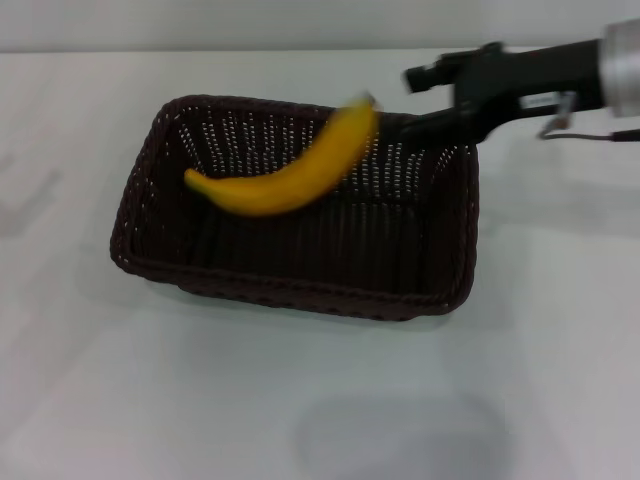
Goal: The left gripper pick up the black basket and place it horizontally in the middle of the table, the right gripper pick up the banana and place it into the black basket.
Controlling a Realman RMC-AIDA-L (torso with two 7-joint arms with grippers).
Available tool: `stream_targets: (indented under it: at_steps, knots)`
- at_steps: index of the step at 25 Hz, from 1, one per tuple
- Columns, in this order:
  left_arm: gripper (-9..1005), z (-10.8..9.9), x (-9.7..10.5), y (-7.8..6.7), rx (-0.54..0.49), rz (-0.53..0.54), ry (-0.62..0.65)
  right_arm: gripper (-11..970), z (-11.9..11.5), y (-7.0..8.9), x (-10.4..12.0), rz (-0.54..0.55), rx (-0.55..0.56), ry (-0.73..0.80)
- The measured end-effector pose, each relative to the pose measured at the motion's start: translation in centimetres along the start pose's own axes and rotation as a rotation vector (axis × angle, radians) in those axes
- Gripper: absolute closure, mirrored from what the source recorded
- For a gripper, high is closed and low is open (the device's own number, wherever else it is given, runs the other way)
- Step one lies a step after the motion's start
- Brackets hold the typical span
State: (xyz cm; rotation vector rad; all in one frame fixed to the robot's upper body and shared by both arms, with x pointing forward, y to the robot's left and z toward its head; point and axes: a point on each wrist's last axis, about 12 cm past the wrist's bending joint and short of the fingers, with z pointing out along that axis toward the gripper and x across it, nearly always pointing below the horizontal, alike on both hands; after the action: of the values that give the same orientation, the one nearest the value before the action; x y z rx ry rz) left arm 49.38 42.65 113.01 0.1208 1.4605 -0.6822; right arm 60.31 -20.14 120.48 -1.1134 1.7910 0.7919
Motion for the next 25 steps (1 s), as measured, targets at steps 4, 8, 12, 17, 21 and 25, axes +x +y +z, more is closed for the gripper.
stream_targets:
  at_steps: [4, 8, 12, 17, 21, 25]
  knots:
    - [164, -0.8, 0.1, 0.0, -0.023, 0.027, -0.026, 242, -3.9, -1.8, 2.2, 0.034, 0.133, -0.107]
    - [164, -1.7, 0.6, 0.0, -0.075, 0.072, -0.076, 158, -8.1, -3.7, 5.9, 0.079, 0.311, -0.263]
    - [164, -2.8, 1.8, 0.0, -0.154, 0.094, -0.141, 166, -11.3, -4.6, 9.9, 0.107, 0.508, -0.438]
    - [164, -3.3, 3.4, -0.4, -0.221, 0.148, -0.186, 166, -12.5, -5.1, 15.0, 0.169, 0.783, -0.578]
    - [164, -3.6, 4.0, -0.6, -0.268, 0.187, -0.234, 165, -12.9, -5.3, 16.8, 0.172, 0.927, -0.571]
    - [164, -3.7, 5.2, -0.9, -0.315, 0.224, -0.25, 165, -12.6, -5.4, 17.4, 0.13, 0.986, -0.546]
